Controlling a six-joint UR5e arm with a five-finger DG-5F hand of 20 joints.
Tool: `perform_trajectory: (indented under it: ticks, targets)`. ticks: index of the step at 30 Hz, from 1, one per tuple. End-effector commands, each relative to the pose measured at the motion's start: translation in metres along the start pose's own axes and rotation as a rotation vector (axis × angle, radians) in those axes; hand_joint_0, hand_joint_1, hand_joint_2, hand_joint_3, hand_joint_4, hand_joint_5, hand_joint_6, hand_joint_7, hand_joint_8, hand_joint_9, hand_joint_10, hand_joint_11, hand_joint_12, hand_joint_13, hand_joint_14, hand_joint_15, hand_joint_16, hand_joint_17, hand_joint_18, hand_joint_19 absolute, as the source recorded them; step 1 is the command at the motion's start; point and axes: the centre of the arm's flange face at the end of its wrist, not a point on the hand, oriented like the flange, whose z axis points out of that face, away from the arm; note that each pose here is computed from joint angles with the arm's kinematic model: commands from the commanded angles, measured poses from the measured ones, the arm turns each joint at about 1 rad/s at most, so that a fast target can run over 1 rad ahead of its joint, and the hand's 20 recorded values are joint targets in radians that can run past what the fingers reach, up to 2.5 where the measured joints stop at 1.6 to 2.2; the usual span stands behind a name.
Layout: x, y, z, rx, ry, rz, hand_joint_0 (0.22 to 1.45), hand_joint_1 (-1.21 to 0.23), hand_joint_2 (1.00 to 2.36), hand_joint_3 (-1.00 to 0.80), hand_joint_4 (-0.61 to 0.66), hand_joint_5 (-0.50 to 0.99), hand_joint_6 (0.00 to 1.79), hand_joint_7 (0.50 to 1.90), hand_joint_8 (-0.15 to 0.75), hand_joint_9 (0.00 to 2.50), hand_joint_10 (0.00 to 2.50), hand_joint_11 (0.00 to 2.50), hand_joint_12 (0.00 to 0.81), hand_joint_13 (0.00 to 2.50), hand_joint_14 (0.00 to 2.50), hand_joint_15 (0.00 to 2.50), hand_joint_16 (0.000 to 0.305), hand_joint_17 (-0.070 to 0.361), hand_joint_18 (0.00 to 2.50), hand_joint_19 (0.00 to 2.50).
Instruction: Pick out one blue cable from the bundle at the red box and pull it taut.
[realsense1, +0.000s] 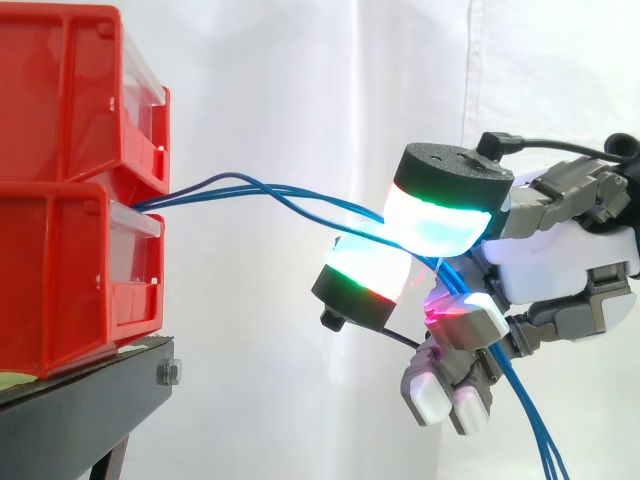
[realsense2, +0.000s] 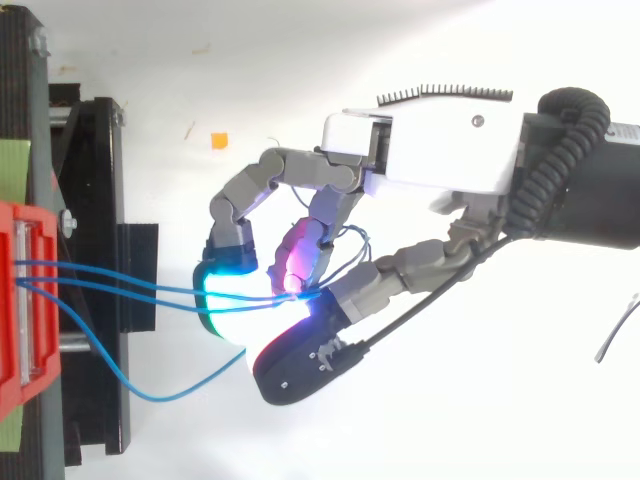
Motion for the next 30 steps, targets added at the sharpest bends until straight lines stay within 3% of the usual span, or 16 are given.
perform_trajectory:
  ticks: [1,6,16,24,30]
  targets:
    - [0.0,0.0001,0.0,0.0,0.0,0.0,0.79,-0.88,1.0,-0.5,-0.23,-0.13,0.94,1.1,0.285,1.29,0.02,0.89,0.349,0.99,0.02,0.4,0.044,0.099,0.96,0.43]
    - [0.0,-0.0002,-0.0003,0.003,0.001,0.001,0.8,-0.9,1.0,-0.5,-0.24,-0.13,0.94,1.21,0.273,1.29,0.03,0.9,0.342,1.01,0.02,0.4,0.043,0.096,0.97,0.41]
    - [-0.0001,-0.0009,-0.0009,0.009,0.002,0.015,0.81,-0.93,1.0,-0.5,-0.31,-0.14,0.96,1.2,0.247,1.3,0.03,0.91,0.328,1.02,0.02,0.42,0.039,0.087,0.96,0.39]
    - [-0.0001,-0.0013,-0.0013,0.013,0.002,0.017,0.82,-0.93,1.0,-0.5,-0.2,-0.18,0.96,0.92,0.205,1.21,0.02,0.91,0.315,0.98,0.02,0.42,0.04,0.09,0.92,0.4]
    - [-0.0001,-0.0013,-0.0013,0.013,0.002,0.017,0.82,-0.93,1.0,-0.5,-0.17,-0.19,0.96,0.87,0.195,1.16,0.02,0.91,0.316,0.96,0.02,0.42,0.041,0.091,0.91,0.4]
